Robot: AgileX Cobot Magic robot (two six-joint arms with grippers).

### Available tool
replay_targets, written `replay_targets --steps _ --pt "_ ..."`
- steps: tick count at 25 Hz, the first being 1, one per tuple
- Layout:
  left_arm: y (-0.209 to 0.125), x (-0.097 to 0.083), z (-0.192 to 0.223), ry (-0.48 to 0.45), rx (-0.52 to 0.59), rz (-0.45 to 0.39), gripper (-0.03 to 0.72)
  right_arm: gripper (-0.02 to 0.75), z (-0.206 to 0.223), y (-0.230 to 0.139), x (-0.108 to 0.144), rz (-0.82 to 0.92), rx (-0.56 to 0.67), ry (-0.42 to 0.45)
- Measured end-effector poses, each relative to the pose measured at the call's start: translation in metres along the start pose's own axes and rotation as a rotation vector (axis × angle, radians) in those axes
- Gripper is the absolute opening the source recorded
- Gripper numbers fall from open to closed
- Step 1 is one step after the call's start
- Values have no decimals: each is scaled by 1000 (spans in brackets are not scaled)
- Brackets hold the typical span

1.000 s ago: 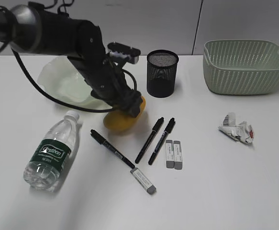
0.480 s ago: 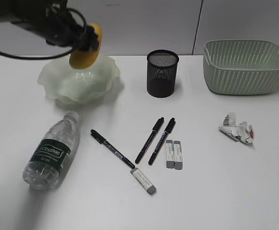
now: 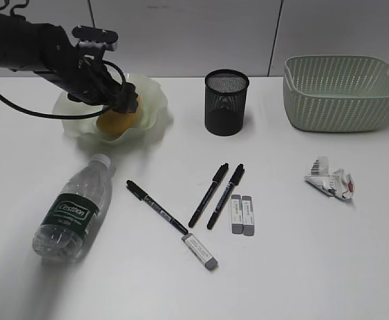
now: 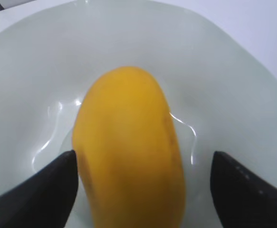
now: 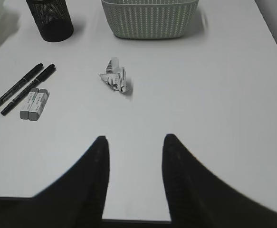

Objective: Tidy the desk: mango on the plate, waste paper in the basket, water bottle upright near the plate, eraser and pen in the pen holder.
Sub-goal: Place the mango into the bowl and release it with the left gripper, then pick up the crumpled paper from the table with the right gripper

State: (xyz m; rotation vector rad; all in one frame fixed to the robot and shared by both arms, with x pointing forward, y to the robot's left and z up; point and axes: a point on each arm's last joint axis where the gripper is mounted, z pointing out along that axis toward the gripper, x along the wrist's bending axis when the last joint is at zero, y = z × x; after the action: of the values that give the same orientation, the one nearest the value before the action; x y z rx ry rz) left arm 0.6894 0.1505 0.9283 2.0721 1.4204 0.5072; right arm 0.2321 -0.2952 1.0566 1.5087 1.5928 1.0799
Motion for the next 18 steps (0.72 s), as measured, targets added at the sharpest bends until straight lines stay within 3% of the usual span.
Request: replay_targets --steps 6,10,13,18 --pt "21 -2 -42 -10 -33 1 646 309 0 0 0 1 0 2" --pt "30 -4 -100 -5 -68 28 566 309 0 0 0 3 0 4" --pt "9 -7 -148 -2 -54 43 513 309 0 0 0 3 0 4" --pt "-61 -16 -260 -16 -64 44 496 309 0 0 0 3 0 4"
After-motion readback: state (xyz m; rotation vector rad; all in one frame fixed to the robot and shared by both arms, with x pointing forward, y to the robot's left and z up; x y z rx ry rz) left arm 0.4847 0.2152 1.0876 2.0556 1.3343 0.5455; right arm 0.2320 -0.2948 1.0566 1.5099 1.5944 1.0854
